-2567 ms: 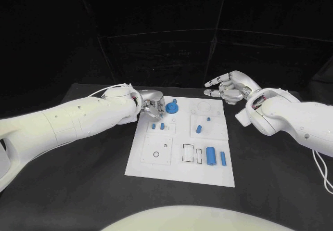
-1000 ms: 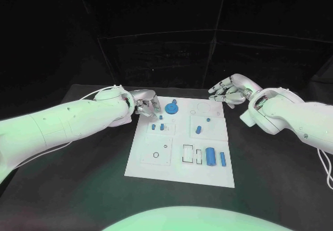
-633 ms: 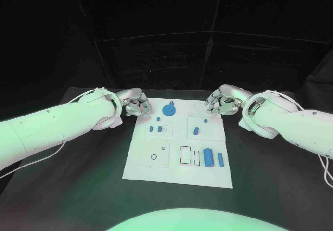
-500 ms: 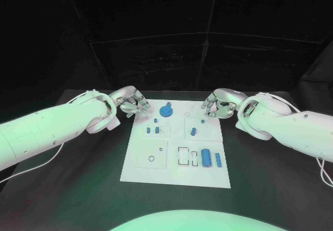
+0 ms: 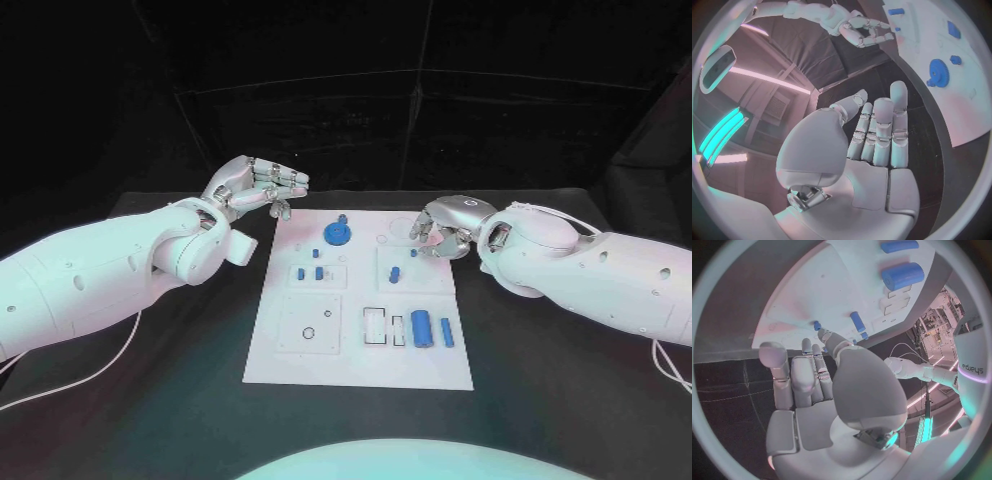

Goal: Assemble the parts on the task board

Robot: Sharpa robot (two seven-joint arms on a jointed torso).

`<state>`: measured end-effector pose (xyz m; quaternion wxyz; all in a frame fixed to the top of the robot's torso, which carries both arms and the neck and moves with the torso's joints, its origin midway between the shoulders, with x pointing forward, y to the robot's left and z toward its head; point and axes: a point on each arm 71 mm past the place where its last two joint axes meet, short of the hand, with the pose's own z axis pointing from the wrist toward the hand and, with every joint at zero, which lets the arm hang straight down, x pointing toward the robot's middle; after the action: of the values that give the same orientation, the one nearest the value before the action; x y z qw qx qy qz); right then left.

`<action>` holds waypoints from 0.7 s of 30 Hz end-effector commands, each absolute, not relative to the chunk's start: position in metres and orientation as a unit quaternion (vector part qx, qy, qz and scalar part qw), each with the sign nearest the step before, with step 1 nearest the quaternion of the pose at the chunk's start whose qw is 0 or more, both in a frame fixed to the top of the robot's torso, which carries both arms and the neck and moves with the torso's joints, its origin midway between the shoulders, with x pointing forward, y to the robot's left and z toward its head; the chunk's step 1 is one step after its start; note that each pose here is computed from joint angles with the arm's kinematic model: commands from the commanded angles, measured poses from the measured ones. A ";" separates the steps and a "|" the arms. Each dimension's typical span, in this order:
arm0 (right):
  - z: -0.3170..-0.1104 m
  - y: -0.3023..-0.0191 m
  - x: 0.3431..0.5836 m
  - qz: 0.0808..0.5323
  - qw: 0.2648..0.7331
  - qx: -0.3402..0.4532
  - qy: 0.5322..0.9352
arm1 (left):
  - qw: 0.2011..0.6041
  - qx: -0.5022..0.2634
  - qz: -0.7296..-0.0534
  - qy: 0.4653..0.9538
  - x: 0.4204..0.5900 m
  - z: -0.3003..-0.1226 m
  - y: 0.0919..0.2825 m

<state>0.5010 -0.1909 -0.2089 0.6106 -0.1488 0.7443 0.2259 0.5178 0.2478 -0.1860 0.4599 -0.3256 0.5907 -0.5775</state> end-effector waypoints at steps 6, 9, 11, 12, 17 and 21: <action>-0.216 -0.185 0.501 0.210 0.598 -0.172 0.754 | 0.446 -0.369 -0.612 0.540 0.517 -0.181 0.248; -0.219 -0.184 0.502 0.209 0.594 -0.174 0.757 | 0.445 -0.370 -0.613 0.538 0.516 -0.180 0.247; -0.220 -0.183 0.502 0.210 0.591 -0.174 0.759 | 0.445 -0.370 -0.613 0.538 0.516 -0.180 0.247; -0.221 -0.182 0.502 0.210 0.589 -0.175 0.760 | 0.445 -0.371 -0.613 0.537 0.516 -0.180 0.247; -0.226 -0.178 0.501 0.212 0.578 -0.179 0.767 | 0.444 -0.372 -0.614 0.537 0.516 -0.180 0.247; -0.230 -0.176 0.500 0.213 0.573 -0.180 0.771 | 0.444 -0.372 -0.613 0.537 0.517 -0.180 0.247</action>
<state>0.5013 -0.1777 -0.2259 0.5859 -0.1705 0.7624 0.2156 0.5163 0.2468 -0.1829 0.4419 -0.3707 0.5481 -0.6057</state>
